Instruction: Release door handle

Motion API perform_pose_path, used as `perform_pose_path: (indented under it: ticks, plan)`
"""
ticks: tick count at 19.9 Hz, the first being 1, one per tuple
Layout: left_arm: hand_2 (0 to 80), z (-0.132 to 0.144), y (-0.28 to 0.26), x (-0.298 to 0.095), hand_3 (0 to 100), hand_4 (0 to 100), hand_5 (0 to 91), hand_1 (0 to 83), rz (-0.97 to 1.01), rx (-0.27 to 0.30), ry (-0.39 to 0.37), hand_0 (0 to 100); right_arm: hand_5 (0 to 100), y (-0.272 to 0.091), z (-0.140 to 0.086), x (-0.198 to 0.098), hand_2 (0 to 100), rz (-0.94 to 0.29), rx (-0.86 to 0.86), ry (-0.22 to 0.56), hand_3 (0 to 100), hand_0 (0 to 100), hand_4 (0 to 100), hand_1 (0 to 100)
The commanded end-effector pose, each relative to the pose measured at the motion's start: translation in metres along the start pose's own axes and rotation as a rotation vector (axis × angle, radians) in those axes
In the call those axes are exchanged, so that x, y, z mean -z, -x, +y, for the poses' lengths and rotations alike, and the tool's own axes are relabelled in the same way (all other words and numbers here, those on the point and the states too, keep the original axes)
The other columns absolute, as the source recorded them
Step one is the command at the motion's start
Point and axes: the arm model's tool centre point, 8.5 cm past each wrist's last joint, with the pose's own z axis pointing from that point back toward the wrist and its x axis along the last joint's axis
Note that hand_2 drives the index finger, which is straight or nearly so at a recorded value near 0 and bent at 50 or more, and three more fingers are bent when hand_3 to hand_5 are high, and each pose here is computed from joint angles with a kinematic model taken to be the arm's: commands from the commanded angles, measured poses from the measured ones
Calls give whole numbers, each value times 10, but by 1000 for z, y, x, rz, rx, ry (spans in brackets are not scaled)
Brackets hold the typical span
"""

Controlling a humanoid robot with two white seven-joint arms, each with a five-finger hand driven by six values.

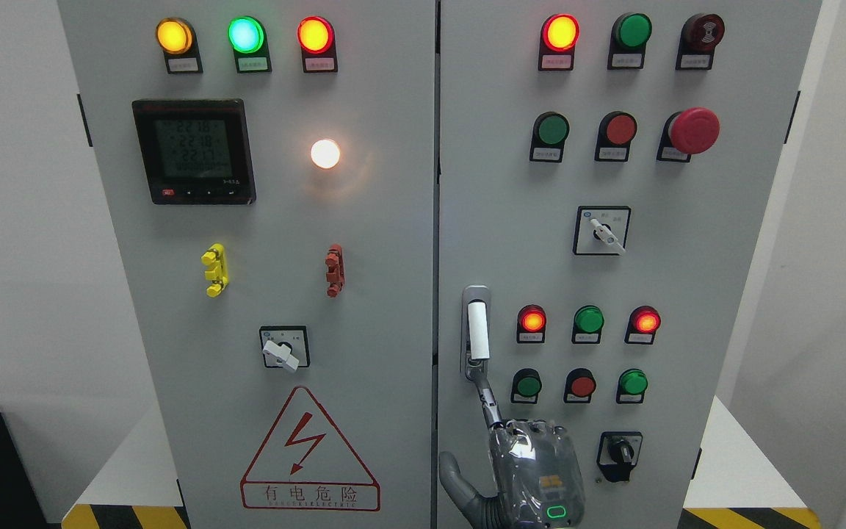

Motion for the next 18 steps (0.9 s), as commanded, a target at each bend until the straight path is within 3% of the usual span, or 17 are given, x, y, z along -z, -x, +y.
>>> perform_pose_path:
  ticks: [1, 3, 4, 6, 7, 11, 15, 18]
  plan:
    - [24, -1, -5, 1, 84, 12, 0, 0, -15, 21, 2, 0, 961, -3, -14, 1, 83, -7, 9, 49, 1000, 338, 996, 320]
    - [25, -1, -5, 1, 84, 12, 0, 0, -13, 21, 4, 0, 961, -2, -17, 1, 105, -5, 9, 72, 1000, 339, 997, 319]
    - [25, -1, -5, 1, 85, 12, 0, 0, -15, 21, 2, 0, 960, -1, -18, 1, 220, 0, 8, 85, 1000, 339, 996, 319]
    - [25, -1, -6, 1, 84, 12, 0, 0, -16, 21, 4, 0, 953, 1, -20, 1, 303, 6, 10, 93, 1000, 343, 980, 319]
    - [25, -1, -6, 1, 84, 12, 0, 0, -16, 21, 2, 0, 923, 1, -21, 1, 403, 9, 12, 98, 1000, 378, 905, 325]
    - [23, -1, -6, 1, 83, 12, 0, 0, -16, 21, 2, 0, 887, 4, -28, 2, 513, 14, 13, 117, 1000, 448, 875, 305]
    - [23, -1, -6, 1, 81, 12, 0, 0, -16, 21, 4, 0, 878, 4, -30, 5, 661, 13, 13, 118, 1000, 379, 867, 306]
    - [23, -1, -5, 1, 82, 12, 0, 0, -15, 21, 2, 0, 909, 5, -32, 7, 785, 15, 10, 126, 1000, 318, 972, 306]
